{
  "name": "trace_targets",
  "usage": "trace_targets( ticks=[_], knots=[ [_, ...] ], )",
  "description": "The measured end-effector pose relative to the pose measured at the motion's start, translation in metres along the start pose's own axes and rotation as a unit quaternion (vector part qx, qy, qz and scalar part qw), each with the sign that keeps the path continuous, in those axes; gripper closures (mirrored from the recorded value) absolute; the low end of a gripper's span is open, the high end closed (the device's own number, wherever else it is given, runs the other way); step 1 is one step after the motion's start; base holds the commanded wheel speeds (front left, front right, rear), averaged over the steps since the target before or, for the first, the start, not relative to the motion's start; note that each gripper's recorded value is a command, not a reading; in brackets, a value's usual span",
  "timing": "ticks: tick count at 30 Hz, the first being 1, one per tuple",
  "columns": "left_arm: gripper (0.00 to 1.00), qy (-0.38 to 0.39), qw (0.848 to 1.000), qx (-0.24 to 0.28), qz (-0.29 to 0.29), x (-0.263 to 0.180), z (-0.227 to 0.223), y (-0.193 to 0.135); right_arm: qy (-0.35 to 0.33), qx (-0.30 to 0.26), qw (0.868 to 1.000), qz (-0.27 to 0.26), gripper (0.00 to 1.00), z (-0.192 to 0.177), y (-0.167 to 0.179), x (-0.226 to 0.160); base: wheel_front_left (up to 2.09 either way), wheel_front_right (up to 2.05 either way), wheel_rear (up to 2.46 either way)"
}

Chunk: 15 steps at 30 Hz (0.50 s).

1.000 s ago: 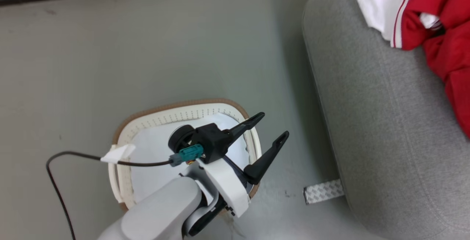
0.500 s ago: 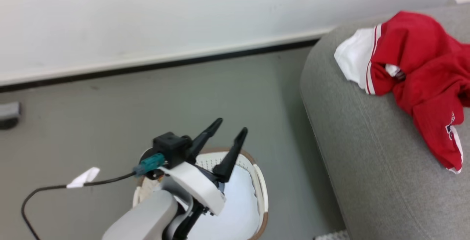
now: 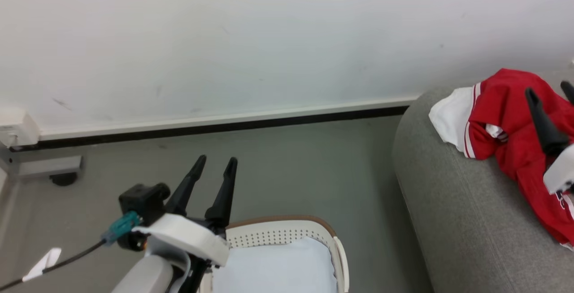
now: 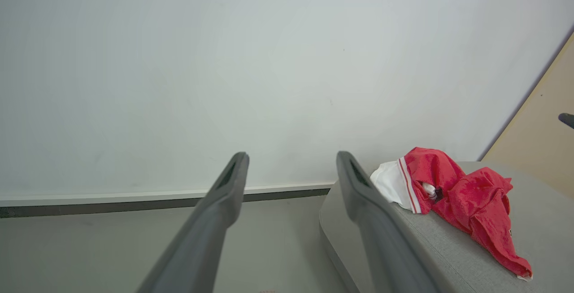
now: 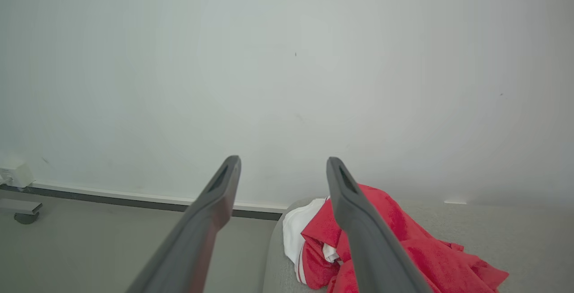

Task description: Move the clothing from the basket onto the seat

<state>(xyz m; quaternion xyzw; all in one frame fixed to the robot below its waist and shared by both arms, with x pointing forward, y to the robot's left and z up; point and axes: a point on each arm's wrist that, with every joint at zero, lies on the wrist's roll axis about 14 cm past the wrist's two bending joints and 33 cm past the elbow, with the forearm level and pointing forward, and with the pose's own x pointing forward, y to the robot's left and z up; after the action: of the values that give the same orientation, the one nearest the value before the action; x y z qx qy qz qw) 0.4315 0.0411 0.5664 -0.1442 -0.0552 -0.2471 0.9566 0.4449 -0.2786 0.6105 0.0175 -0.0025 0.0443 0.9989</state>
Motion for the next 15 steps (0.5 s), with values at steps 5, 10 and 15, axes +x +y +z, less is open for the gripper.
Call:
trace_targets(
  ticks=[5, 10, 15],
  knots=[
    [0.00, -0.019, 0.998, 0.011, 0.055, -0.024, 0.011, 0.025, -0.051, 0.025, 0.998, 0.024, 0.00, -0.005, 0.028, -0.012, 0.00, 0.00, 0.00],
    [0.00, -0.032, 0.993, 0.012, 0.110, -0.048, 0.014, 0.050, -0.073, 0.049, 0.995, 0.035, 0.00, -0.028, 0.051, -0.029, 0.00, 0.00, 0.00],
    [0.00, -0.039, 0.986, 0.006, 0.160, -0.072, 0.011, 0.070, -0.079, 0.056, 0.995, 0.038, 0.00, -0.052, 0.070, -0.045, 0.00, 0.00, 0.00]
  ],
)
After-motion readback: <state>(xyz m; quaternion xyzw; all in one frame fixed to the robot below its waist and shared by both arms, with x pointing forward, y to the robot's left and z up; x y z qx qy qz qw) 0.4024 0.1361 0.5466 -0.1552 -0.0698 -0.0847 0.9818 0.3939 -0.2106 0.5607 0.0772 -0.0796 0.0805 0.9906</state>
